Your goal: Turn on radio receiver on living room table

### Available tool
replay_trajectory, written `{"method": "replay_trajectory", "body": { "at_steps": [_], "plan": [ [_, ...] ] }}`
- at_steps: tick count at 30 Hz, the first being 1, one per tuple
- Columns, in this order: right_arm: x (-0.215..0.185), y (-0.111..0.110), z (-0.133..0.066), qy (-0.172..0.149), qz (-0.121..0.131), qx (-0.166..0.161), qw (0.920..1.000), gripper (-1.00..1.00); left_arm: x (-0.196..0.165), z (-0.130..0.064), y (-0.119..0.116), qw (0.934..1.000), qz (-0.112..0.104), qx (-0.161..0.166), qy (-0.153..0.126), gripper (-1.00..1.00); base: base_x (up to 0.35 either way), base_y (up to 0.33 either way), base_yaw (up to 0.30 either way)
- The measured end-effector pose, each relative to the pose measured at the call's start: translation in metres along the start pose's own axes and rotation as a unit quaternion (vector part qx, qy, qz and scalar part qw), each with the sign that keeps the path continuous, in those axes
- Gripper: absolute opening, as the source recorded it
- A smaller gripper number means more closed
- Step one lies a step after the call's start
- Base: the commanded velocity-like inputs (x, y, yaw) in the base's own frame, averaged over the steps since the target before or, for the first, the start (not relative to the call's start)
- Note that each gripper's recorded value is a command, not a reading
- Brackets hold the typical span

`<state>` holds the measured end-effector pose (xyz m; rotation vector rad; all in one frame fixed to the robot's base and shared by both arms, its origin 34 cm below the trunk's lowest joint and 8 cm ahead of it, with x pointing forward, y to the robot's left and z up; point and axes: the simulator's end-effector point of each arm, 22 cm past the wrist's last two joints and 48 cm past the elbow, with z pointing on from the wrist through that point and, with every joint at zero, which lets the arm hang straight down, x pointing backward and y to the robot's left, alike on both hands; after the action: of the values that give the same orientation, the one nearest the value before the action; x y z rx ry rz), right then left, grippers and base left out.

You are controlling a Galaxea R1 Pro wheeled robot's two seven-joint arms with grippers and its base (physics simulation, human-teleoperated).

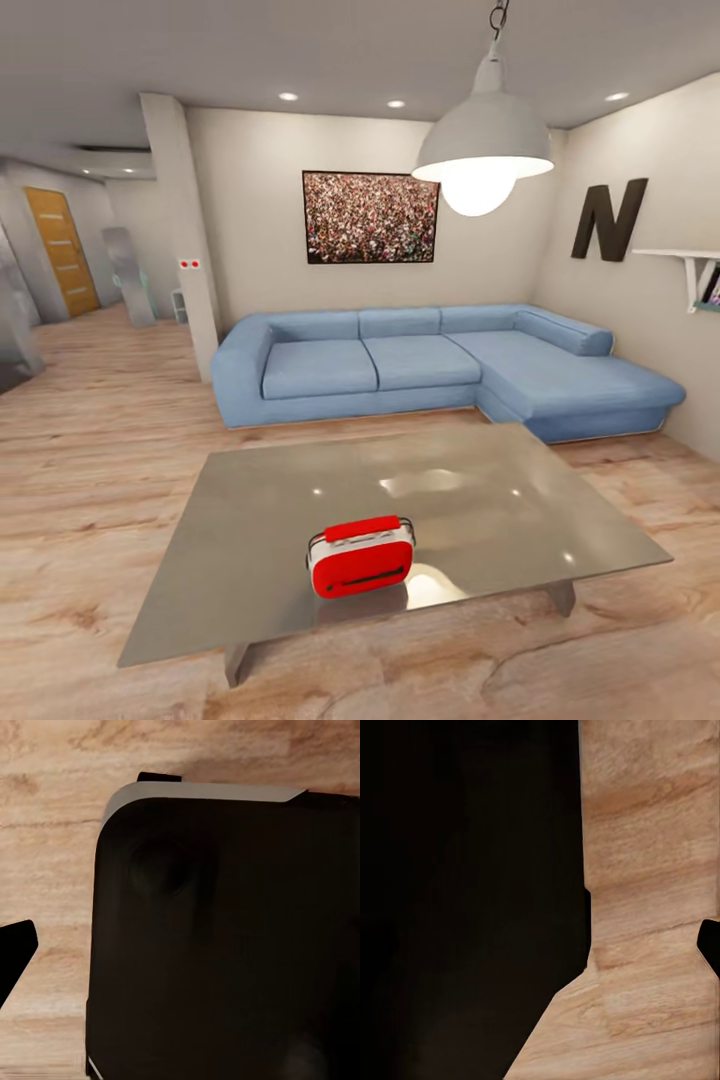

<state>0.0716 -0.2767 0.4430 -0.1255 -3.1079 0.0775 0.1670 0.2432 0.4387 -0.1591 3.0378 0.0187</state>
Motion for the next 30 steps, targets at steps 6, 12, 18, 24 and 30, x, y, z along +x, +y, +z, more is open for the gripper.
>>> {"method": "replay_trajectory", "body": {
  "at_steps": [6,12,18,24,30],
  "plan": [
    [0.0009,0.0002,-0.0001,0.001,0.0,-0.001,1.0,1.0,0.0007,0.0,0.0002,1.0,0.0,-0.001,0.001,1.0,0.0,0.0,0.27],
    [0.002,0.0002,-0.0003,0.003,0.0,-0.001,1.0,1.0,0.0017,-0.0001,-0.0001,1.0,0.0,-0.001,0.002,1.0,0.0,0.0,0.263],
    [0.0029,0.0004,-0.0004,0.004,0.0,-0.001,1.0,1.0,0.0025,-0.0001,0.0005,1.0,-0.001,-0.002,0.003,1.0,0.009,0.0,0.114],
    [0.003,0.0007,-0.0004,0.004,-0.001,-0.002,1.0,1.0,0.0031,-0.0001,0.0006,1.0,-0.001,-0.001,0.004,1.0,0.201,0.0,0.008],
    [0.003,0.0009,-0.0004,0.004,-0.001,-0.002,1.0,1.0,0.0033,-0.0001,0.0004,1.0,-0.001,-0.001,0.004,1.0,0.314,0.0,0.001]
  ]
}}
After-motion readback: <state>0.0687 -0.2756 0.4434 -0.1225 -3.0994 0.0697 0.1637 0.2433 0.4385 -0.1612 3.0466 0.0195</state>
